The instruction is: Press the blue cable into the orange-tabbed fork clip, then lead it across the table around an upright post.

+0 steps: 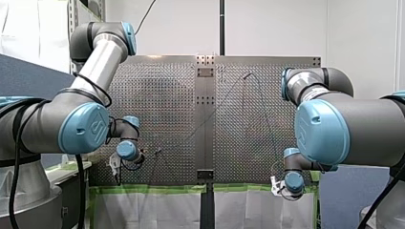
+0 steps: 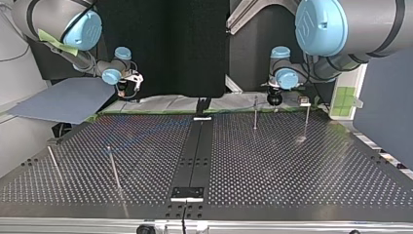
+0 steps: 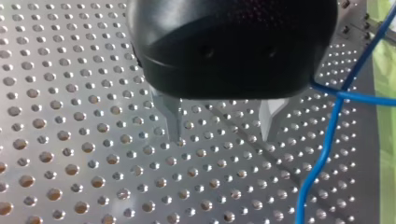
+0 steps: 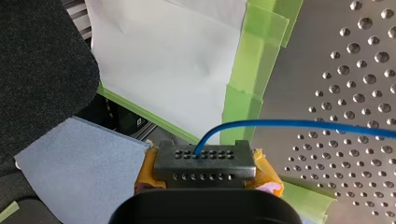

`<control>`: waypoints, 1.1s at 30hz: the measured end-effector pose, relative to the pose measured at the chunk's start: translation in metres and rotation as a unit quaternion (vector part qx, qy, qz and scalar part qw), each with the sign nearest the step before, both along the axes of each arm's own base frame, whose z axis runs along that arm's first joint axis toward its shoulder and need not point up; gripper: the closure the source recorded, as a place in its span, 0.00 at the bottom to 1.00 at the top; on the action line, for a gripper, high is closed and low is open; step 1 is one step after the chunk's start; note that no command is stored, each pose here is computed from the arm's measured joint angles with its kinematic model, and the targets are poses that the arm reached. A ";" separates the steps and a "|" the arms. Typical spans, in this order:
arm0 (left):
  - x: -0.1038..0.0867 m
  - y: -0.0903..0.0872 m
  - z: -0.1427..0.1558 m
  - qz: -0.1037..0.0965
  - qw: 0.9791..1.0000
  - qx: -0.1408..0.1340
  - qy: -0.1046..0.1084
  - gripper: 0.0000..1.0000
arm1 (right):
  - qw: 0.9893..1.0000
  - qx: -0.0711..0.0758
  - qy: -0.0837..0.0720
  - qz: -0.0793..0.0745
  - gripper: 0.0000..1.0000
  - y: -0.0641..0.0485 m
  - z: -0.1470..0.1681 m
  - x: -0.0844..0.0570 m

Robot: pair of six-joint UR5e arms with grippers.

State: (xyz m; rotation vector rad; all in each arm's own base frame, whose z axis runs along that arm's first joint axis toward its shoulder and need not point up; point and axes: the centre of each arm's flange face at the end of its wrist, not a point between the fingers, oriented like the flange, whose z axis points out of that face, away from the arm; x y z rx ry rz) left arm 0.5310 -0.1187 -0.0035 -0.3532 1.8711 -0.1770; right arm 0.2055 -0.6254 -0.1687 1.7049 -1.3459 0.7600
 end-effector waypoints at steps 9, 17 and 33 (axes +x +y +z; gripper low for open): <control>-0.004 0.000 -0.002 -0.003 1.000 -0.024 0.019 0.18 | 1.000 0.001 0.003 0.002 1.00 0.001 -0.001 0.000; -0.023 -0.001 -0.011 -0.021 0.997 -0.049 0.052 0.18 | 1.000 0.001 0.004 0.003 1.00 0.001 -0.001 0.000; -0.040 0.003 -0.019 -0.053 0.992 -0.100 0.056 0.18 | 1.000 0.002 0.008 0.006 1.00 0.000 -0.001 -0.001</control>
